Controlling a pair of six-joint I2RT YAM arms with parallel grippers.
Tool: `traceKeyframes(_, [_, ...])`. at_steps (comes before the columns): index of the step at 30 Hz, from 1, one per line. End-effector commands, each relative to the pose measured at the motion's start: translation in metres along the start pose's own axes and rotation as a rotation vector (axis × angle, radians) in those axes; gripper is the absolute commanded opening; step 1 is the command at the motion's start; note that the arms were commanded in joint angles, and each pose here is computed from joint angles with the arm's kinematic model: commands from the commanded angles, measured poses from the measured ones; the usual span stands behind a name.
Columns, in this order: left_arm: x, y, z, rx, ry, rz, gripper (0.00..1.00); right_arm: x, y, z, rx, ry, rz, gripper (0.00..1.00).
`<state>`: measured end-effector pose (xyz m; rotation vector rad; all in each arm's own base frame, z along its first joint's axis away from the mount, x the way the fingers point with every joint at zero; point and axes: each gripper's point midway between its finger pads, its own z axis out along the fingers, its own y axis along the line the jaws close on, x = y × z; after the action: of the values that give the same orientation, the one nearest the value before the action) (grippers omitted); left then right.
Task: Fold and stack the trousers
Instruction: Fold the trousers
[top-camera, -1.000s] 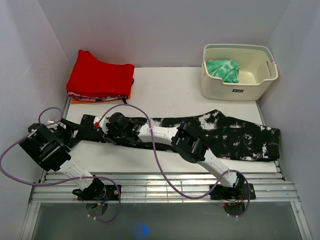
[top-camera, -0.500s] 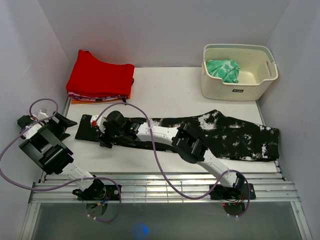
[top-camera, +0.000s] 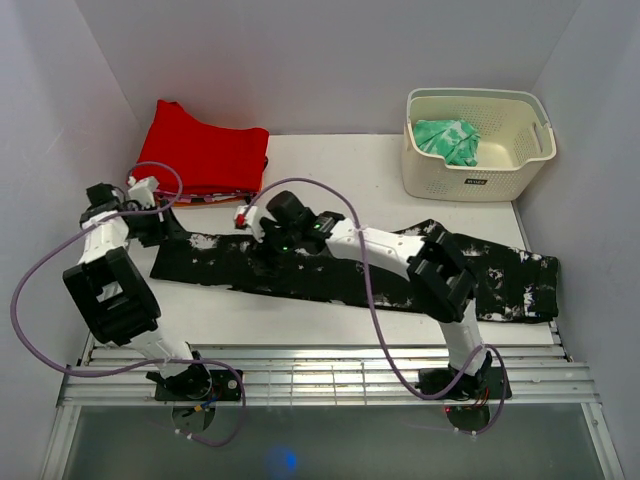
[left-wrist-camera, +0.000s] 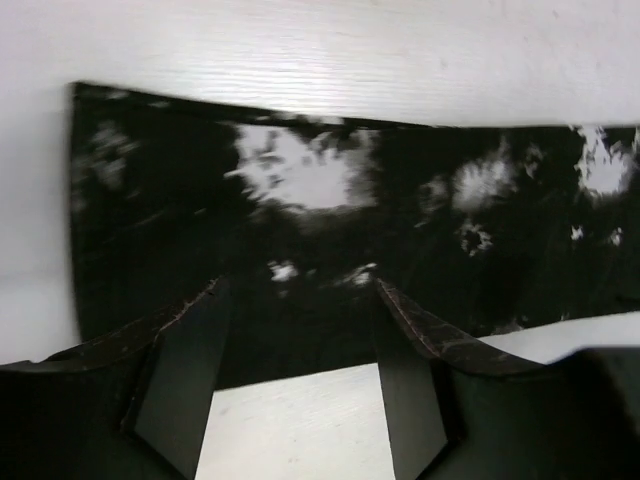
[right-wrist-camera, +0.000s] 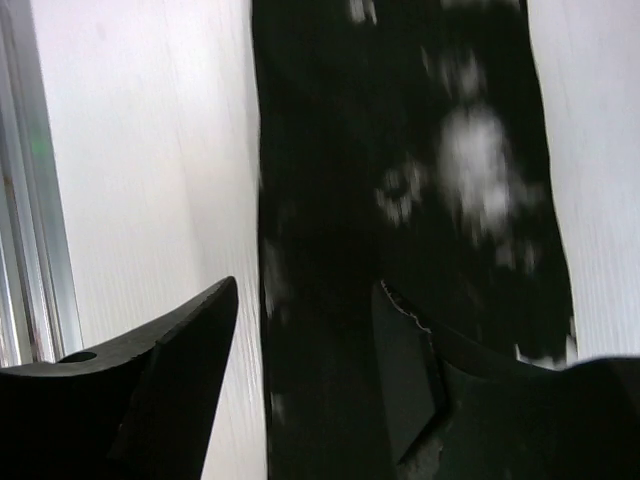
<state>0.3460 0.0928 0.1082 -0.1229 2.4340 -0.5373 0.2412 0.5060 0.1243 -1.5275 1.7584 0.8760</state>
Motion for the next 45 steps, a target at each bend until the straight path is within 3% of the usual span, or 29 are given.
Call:
traceKeyframes(1, [0.012,-0.014,0.017,0.004,0.063,0.042,0.66,0.049,-0.009,-0.050,0.006,0.127,0.027,0.61])
traceKeyframes(7, [0.040,-0.007,0.050,-0.052,0.157,-0.015,0.63,0.135,-0.018,-0.135,0.068,0.324,0.063,0.56])
traceKeyframes(11, [0.055,0.021,0.058,-0.177,0.221,-0.057,0.63,0.183,-0.017,-0.179,0.105,0.419,0.088,0.55])
traceKeyframes(15, [0.075,0.038,0.065,-0.226,0.293,-0.086,0.61,0.228,-0.021,-0.204,0.158,0.509,0.179,0.54])
traceKeyframes(21, [0.093,0.084,0.049,-0.337,0.350,-0.141,0.59,0.290,-0.007,-0.215,0.114,0.669,0.322,0.39])
traceKeyframes(24, [0.091,0.109,0.034,-0.339,0.329,-0.212,0.57,0.300,0.006,-0.213,0.058,0.689,0.351,0.29])
traceKeyframes(25, [0.082,0.101,0.034,-0.253,0.292,-0.226,0.58,0.297,0.010,-0.211,0.035,0.670,0.361,0.29])
traceKeyframes(28, [0.044,0.086,0.011,-0.168,0.181,-0.167,0.68,0.285,0.010,-0.207,0.006,0.646,0.372,0.25])
traceKeyframes(30, [0.008,0.083,-0.012,-0.208,0.085,-0.085,0.74,0.281,0.006,-0.207,0.006,0.649,0.366,0.23])
traceKeyframes(33, [-0.014,0.088,-0.028,-0.266,0.056,-0.028,0.79,0.286,0.003,-0.209,0.012,0.677,0.352,0.21])
traceKeyframes(38, [-0.004,0.112,-0.024,-0.333,0.125,-0.005,0.81,0.297,0.001,-0.214,0.031,0.728,0.348,0.21])
traceKeyframes(45, [0.026,0.123,0.005,-0.302,0.196,-0.068,0.80,0.298,-0.005,-0.218,0.047,0.763,0.342,0.21])
